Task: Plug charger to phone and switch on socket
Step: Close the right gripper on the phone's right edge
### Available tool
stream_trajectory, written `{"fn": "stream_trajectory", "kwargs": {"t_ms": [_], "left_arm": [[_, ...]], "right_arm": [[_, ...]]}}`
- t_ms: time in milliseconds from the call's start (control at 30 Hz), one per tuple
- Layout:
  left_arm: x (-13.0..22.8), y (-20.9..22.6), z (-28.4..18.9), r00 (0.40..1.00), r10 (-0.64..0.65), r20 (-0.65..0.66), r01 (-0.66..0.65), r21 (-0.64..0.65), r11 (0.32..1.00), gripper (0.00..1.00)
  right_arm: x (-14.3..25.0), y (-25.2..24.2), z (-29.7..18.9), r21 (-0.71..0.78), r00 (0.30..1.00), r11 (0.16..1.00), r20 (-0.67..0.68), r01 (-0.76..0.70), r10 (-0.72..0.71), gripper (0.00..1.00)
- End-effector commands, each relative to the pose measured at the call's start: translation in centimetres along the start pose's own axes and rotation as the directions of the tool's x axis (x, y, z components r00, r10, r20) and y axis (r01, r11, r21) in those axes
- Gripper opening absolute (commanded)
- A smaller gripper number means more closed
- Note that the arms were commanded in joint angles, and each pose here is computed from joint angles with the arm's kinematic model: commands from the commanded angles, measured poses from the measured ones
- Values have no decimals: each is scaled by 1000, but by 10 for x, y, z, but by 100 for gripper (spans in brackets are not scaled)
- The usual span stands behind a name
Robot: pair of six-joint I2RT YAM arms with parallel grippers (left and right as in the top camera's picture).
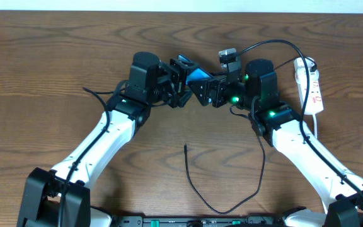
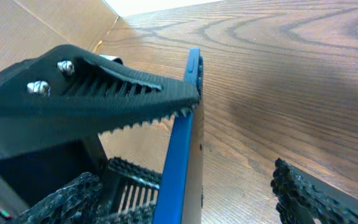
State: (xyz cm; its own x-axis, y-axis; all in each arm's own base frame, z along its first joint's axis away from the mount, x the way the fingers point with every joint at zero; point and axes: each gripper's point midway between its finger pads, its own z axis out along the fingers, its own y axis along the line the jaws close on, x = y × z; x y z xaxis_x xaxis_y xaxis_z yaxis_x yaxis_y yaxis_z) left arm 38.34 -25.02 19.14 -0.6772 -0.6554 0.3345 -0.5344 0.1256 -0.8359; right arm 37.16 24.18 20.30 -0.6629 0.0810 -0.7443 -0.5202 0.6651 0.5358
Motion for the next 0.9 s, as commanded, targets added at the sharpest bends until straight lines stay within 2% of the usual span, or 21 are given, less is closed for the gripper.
{"fn": "stream_trajectory", "kwargs": {"t_ms": [0, 267, 633, 867], "left_arm": [[10, -24, -8, 999, 26, -20, -24, 56, 998, 7], [10, -24, -8, 999, 26, -20, -25, 56, 998, 7], [10, -24, -8, 999, 25, -19, -24, 56, 998, 7], [10, -24, -8, 999, 26, -20, -24, 56, 998, 7]], "right_arm": [[-7, 5, 1, -5, 1000, 1000, 13, 23, -23, 83], [-6, 5, 1, -4, 1000, 1000, 8, 20, -20, 72], [3, 10, 3, -10, 1000, 1000, -22, 16, -16, 70], [6, 10, 4, -10, 999, 1000, -34, 13, -13, 55]]}}
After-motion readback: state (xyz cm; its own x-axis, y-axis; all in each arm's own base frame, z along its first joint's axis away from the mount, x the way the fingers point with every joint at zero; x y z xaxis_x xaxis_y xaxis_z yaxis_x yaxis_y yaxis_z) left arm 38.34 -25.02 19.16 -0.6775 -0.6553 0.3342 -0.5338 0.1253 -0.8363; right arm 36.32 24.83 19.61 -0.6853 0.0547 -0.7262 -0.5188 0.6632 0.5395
